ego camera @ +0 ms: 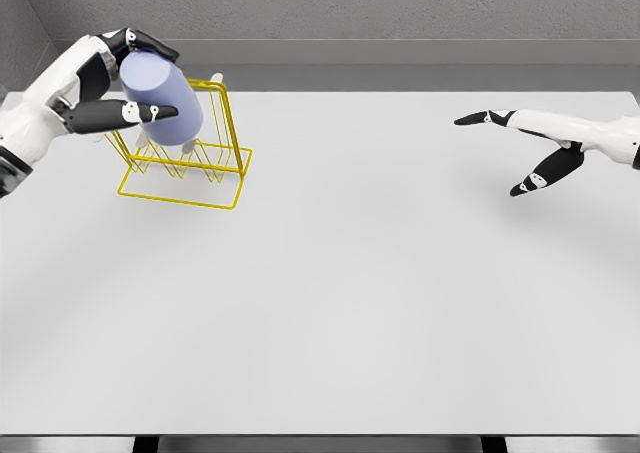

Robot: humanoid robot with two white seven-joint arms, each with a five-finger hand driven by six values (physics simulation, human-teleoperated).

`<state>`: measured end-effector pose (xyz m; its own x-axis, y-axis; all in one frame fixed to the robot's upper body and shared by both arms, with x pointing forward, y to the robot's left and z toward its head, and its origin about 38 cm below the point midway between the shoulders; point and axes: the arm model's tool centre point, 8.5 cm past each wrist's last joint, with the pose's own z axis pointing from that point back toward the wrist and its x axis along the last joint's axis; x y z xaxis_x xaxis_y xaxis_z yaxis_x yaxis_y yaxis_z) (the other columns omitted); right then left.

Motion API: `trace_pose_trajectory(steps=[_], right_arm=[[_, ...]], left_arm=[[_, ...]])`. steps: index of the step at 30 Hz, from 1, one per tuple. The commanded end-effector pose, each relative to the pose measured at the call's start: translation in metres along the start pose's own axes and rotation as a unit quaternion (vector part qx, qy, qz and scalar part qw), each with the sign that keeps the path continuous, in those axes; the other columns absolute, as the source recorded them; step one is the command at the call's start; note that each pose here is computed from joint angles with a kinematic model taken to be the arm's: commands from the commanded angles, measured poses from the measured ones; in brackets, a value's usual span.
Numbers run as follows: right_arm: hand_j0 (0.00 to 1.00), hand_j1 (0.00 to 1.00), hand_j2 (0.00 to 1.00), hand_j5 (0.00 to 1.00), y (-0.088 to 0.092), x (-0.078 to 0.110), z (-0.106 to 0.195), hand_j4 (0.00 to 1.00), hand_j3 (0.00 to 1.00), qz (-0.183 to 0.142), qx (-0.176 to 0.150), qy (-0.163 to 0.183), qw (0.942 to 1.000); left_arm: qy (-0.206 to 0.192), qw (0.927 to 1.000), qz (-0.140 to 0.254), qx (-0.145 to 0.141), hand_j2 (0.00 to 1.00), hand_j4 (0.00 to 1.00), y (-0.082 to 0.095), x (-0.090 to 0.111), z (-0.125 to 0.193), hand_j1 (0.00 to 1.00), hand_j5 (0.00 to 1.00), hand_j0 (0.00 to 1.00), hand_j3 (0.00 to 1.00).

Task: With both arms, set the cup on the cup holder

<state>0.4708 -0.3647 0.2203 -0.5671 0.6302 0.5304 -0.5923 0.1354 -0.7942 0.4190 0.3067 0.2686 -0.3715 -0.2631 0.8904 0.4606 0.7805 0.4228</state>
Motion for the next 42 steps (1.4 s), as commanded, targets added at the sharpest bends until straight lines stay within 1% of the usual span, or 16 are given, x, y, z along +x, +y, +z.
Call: trace_pose_trajectory(steps=[1, 7, 8, 9, 10, 11, 13, 16, 24, 30, 31, 32, 35, 36, 40, 42], right_arm=[[1.00, 1.00, 1.00, 1.00, -0.001, 0.000, 0.000, 1.00, 1.00, -0.003, -0.003, -0.001, 1.0000], [1.00, 1.00, 1.00, 1.00, 0.000, 0.000, 0.000, 1.00, 1.00, -0.004, -0.002, -0.001, 1.0000], [1.00, 1.00, 1.00, 1.00, 0.000, 0.000, 0.001, 1.00, 1.00, -0.004, -0.003, 0.000, 1.0000], [1.00, 1.00, 1.00, 1.00, 0.000, 0.000, 0.000, 1.00, 1.00, -0.004, -0.002, -0.001, 1.0000], [1.00, 1.00, 1.00, 1.00, 0.000, 0.000, 0.000, 1.00, 1.00, -0.004, -0.002, -0.001, 1.0000], [1.00, 1.00, 1.00, 1.00, 0.000, 0.000, 0.000, 1.00, 1.00, -0.004, -0.002, -0.001, 1.0000], [1.00, 1.00, 1.00, 1.00, 0.000, 0.000, 0.000, 1.00, 1.00, -0.004, -0.002, -0.001, 1.0000], [1.00, 1.00, 1.00, 1.00, 0.000, 0.000, 0.001, 1.00, 1.00, -0.004, -0.002, 0.000, 1.0000], [1.00, 1.00, 1.00, 1.00, 0.000, 0.000, 0.001, 1.00, 1.00, -0.004, -0.002, 0.000, 1.0000], [1.00, 1.00, 1.00, 1.00, 0.000, 0.000, 0.001, 1.00, 1.00, -0.004, -0.002, 0.000, 1.0000], [1.00, 1.00, 1.00, 1.00, 0.001, 0.000, 0.000, 1.00, 1.00, -0.004, -0.001, -0.001, 1.0000], [1.00, 1.00, 1.00, 1.00, 0.001, 0.000, 0.000, 1.00, 1.00, -0.004, -0.001, -0.001, 1.0000], [1.00, 1.00, 1.00, 1.00, 0.000, 0.000, 0.001, 1.00, 1.00, -0.004, -0.002, 0.000, 1.0000], [1.00, 1.00, 1.00, 1.00, 0.000, 0.000, 0.001, 1.00, 1.00, -0.004, -0.002, 0.000, 1.0000], [1.00, 1.00, 1.00, 1.00, 0.000, 0.000, 0.001, 1.00, 1.00, -0.004, -0.002, 0.000, 1.0000], [1.00, 1.00, 1.00, 1.00, 0.000, 0.000, 0.001, 1.00, 1.00, -0.004, -0.002, 0.000, 1.0000]], left_arm=[[-0.001, 1.0000, -0.001, 0.000, 0.49, 0.49, -0.001, 0.000, -0.001, 0.49, 0.49, 0.49, 0.49], [-0.002, 1.0000, 0.003, -0.001, 0.49, 0.49, -0.004, -0.001, -0.002, 0.49, 0.49, 0.49, 0.49], [-0.002, 1.0000, 0.004, -0.004, 0.55, 0.55, -0.005, -0.001, -0.002, 0.55, 0.55, 0.55, 0.55], [-0.003, 1.0000, 0.003, -0.005, 0.68, 0.68, -0.005, -0.001, -0.002, 0.68, 0.68, 0.68, 0.68], [-0.003, 1.0000, 0.004, -0.005, 0.70, 0.70, -0.005, -0.001, -0.002, 0.70, 0.70, 0.70, 0.70], [-0.004, 1.0000, 0.003, -0.006, 0.80, 0.80, -0.005, -0.001, -0.002, 0.80, 0.80, 0.80, 0.80], [-0.003, 1.0000, 0.003, -0.007, 0.90, 0.90, -0.005, -0.001, -0.001, 0.90, 0.90, 0.90, 0.90], [-0.005, 1.0000, 0.003, -0.008, 0.98, 0.98, -0.005, 0.000, -0.001, 0.98, 0.98, 0.98, 0.98], [-0.004, 1.0000, 0.001, -0.007, 0.99, 0.99, -0.004, 0.000, 0.000, 0.99, 0.99, 0.99, 0.99], [-0.010, 0.9999, 0.004, -0.011, 0.99, 0.99, -0.007, 0.005, 0.000, 0.99, 0.99, 0.99, 0.99], [-0.015, 0.9997, 0.005, -0.017, 0.99, 0.99, -0.010, 0.009, 0.000, 0.99, 0.99, 0.99, 0.99], [-0.016, 0.9997, 0.000, -0.020, 1.00, 1.00, -0.008, 0.014, 0.004, 1.00, 1.00, 1.00, 1.00], [-0.006, 0.9998, -0.007, -0.016, 1.00, 1.00, -0.001, 0.009, 0.018, 1.00, 1.00, 1.00, 1.00], [-0.019, 0.9997, -0.006, -0.017, 1.00, 1.00, -0.001, 0.010, 0.021, 1.00, 1.00, 1.00, 1.00], [-0.034, 0.9992, -0.013, -0.015, 1.00, 1.00, 0.005, 0.013, 0.033, 1.00, 1.00, 1.00, 1.00], [-0.028, 0.9994, -0.011, -0.015, 1.00, 1.00, 0.004, 0.009, 0.037, 1.00, 1.00, 1.00, 1.00]])
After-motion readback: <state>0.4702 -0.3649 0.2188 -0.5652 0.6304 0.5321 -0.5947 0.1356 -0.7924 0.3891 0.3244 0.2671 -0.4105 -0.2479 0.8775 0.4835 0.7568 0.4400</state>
